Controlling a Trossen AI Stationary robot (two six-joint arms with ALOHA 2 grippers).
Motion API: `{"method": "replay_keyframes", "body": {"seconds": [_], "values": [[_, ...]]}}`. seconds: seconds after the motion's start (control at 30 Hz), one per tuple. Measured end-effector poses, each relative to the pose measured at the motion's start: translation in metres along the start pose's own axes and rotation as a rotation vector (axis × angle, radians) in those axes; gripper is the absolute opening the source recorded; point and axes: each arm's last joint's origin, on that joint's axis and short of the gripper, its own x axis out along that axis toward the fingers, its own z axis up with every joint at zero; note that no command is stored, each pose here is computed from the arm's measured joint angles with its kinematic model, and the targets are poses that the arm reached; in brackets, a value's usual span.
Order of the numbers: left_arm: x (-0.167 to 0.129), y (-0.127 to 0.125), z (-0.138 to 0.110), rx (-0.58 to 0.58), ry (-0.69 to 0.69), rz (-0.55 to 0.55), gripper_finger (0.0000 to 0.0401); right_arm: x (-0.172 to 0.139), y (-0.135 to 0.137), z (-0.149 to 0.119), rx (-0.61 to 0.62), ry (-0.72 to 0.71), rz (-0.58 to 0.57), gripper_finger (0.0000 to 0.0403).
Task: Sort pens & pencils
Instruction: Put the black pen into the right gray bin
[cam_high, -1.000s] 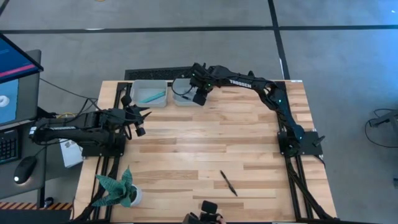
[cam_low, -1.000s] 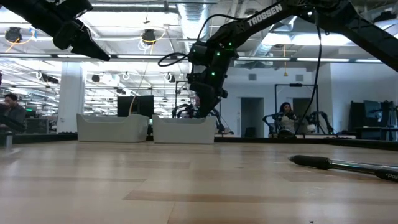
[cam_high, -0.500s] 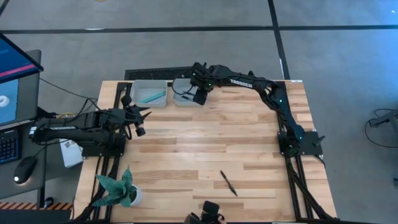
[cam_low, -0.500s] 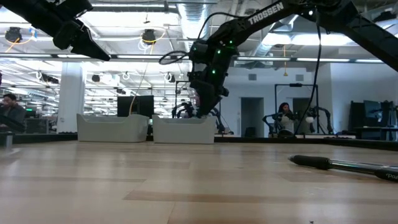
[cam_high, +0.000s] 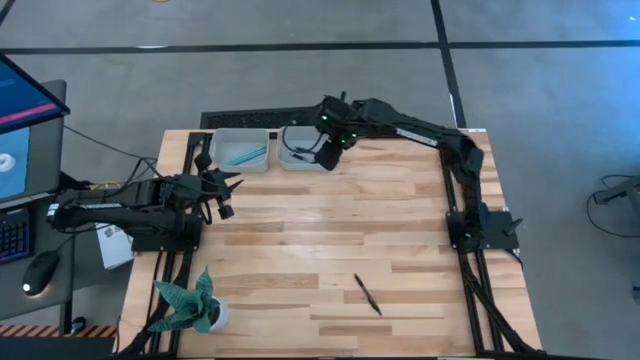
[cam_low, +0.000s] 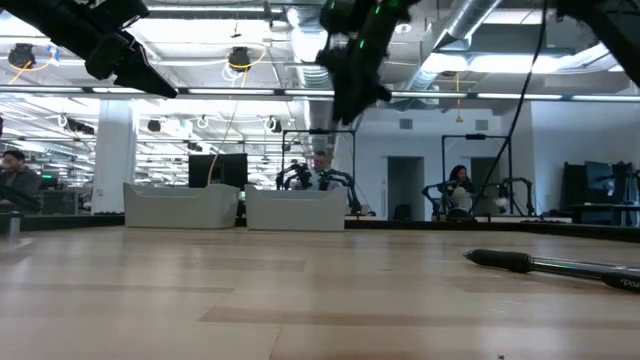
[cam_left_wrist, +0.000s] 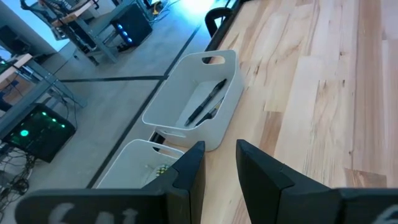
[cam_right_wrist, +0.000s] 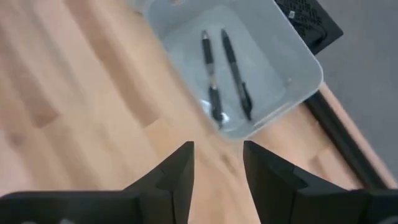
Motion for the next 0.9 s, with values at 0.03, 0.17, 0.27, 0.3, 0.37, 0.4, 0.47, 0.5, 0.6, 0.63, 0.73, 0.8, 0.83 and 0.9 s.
{"method": "replay_keyframes", "body": {"seconds": [0.03,0.17,0.27,0.3,0.37,0.4,0.47,0.5,0.6,0.63,0.73,0.8,0.83,0.9], "values": [[0.0,0.0,0.0,0.0,0.0,0.0,0.0082,-0.01,0.005,-0.002,0.015,-0.008,0.007,0.0161],[0.0,0.0,0.0,0.002,0.0,-0.005,0.0082,-0.05,0.028,-0.014,0.063,-0.04,0.045,0.0161],[0.0,0.0,0.0,0.005,-0.001,-0.009,0.0082,-0.075,0.047,-0.024,0.071,-0.062,0.08,0.0159],[0.0,0.0,0.0,0.005,-0.001,-0.009,0.0082,-0.082,0.054,-0.028,0.074,-0.066,0.093,0.0158],[0.0,0.0,0.0,0.006,-0.001,-0.009,0.0082,-0.095,0.067,-0.037,0.082,-0.062,0.114,0.0157],[0.0,0.0,0.0,0.006,-0.001,-0.009,0.0082,-0.101,0.073,-0.041,0.089,-0.063,0.121,0.0156],[0.0,0.0,0.0,0.007,-0.001,-0.01,0.0082,-0.11,0.086,-0.052,0.108,-0.048,0.097,0.0155],[0.0,0.0,0.0,0.006,-0.001,-0.009,0.0082,-0.112,0.092,-0.057,0.12,-0.04,0.076,0.0155],[0.0,0.0,0.0,0.007,-0.001,-0.01,0.0082,-0.118,0.11,-0.075,0.166,0.027,0.02,0.0155],[0.0,0.0,0.0,0.007,-0.001,-0.01,0.0082,-0.119,0.116,-0.081,0.188,0.056,0.008,0.0155],[0.0,0.0,0.0,0.007,-0.001,-0.01,0.0082,-0.121,0.135,-0.099,0.224,0.134,-0.021,0.0155],[0.0,0.0,0.0,0.007,0.0,-0.01,0.0082,-0.119,0.149,-0.108,0.242,0.162,-0.032,0.0155],[0.0,0.0,0.0,0.007,-0.001,-0.01,0.0082,-0.118,0.156,-0.112,0.244,0.176,-0.038,0.0155],[0.0,0.0,0.0,0.007,0.0,-0.01,0.0082,-0.116,0.172,-0.119,0.256,0.176,-0.034,0.0155]]}}
